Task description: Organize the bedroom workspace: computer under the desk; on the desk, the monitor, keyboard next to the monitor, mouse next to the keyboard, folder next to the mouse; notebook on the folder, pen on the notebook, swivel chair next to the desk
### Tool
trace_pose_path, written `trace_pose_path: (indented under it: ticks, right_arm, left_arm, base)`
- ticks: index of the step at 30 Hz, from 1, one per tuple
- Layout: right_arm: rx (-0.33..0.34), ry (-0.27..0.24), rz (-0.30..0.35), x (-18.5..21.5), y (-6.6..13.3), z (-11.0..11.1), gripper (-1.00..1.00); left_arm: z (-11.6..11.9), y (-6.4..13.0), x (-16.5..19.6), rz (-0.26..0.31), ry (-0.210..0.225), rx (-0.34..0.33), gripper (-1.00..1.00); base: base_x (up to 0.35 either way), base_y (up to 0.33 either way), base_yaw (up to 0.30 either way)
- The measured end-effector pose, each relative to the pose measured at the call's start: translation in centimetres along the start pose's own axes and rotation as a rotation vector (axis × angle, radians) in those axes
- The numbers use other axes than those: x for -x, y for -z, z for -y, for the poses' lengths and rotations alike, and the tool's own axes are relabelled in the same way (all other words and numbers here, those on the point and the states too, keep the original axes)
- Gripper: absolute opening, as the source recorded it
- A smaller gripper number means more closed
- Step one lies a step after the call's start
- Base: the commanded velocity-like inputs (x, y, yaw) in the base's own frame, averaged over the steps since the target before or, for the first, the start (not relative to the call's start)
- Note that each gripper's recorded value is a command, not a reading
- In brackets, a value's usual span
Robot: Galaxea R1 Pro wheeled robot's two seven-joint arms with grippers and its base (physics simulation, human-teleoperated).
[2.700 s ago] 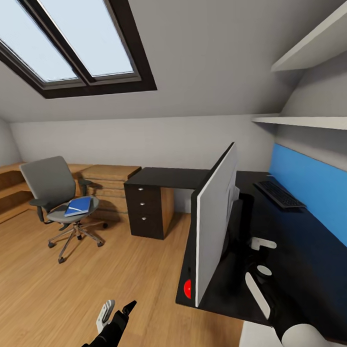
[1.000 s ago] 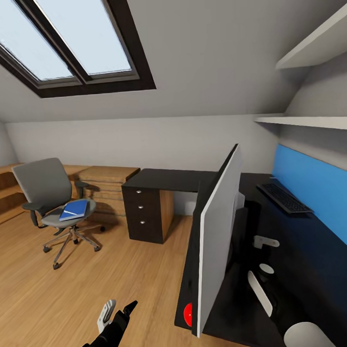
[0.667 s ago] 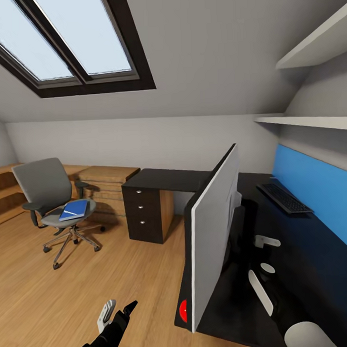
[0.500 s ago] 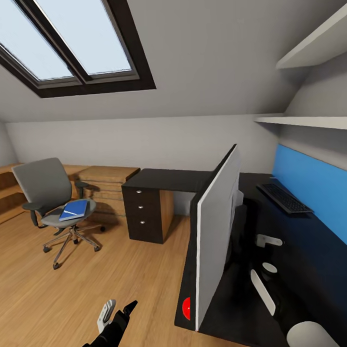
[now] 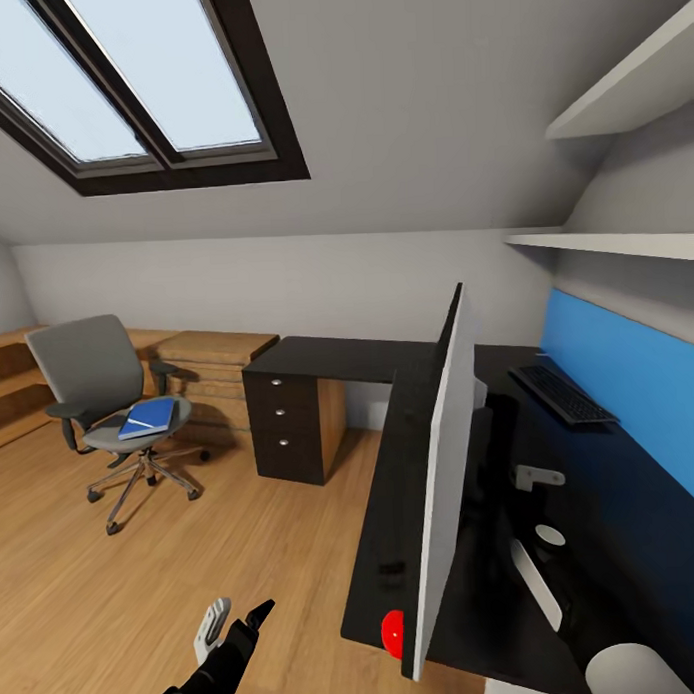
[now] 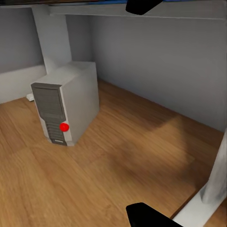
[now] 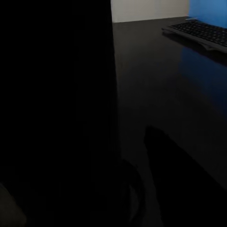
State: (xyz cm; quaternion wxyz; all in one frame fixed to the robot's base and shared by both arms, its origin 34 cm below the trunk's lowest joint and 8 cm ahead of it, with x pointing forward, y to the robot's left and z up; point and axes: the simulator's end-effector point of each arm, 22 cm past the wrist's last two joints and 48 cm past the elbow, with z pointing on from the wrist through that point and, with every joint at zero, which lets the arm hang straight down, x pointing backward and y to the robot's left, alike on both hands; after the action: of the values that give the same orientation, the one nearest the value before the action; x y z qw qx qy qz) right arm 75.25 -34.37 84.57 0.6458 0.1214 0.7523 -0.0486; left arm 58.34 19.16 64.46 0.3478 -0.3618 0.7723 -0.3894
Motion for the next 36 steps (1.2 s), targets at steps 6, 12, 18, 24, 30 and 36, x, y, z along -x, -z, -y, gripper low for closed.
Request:
trace_pose_path:
  ticks: [6, 12, 18, 24, 30, 36]
  right_arm:
    - [0.035, -0.019, -0.026, -1.1, 0.1, -2.2, -1.00]
    - [0.044, -0.028, 0.002, 0.4, 0.1, -2.9, -1.00]
    - [0.050, -0.032, 0.028, 1.6, 0.2, -3.1, -1.00]
    - [0.050, -0.033, 0.027, 1.6, 0.2, -3.1, -1.00]
    - [0.050, -0.033, 0.036, 2.4, 0.0, -3.3, -1.00]
    - [0.052, -0.037, 0.039, 3.1, 0.1, -3.7, -1.00]
  left_arm:
    - [-0.3, 0.5, 1.8, 0.026, -0.038, 0.001, 1.00]
    - [0.0, 0.6, 2.1, 0.029, -0.052, -0.004, 1.00]
    - [0.0, 0.6, 2.1, 0.029, -0.052, -0.004, 1.00]
    - [0.0, 0.6, 2.1, 0.029, -0.052, -0.004, 1.00]
    - [0.4, 0.7, 2.8, 0.032, -0.051, -0.010, 1.00]
    - [0.3, 1.3, 4.2, 0.050, -0.047, 0.001, 1.00]
  base:
    - [-0.002, -0.001, 0.000]
    - [0.000, 0.000, 0.000]
    - [0.000, 0.000, 0.000]
    - [0.000, 0.000, 0.000]
    - [0.000, 0.000, 0.000]
    - [-0.016, -0.034, 0.000]
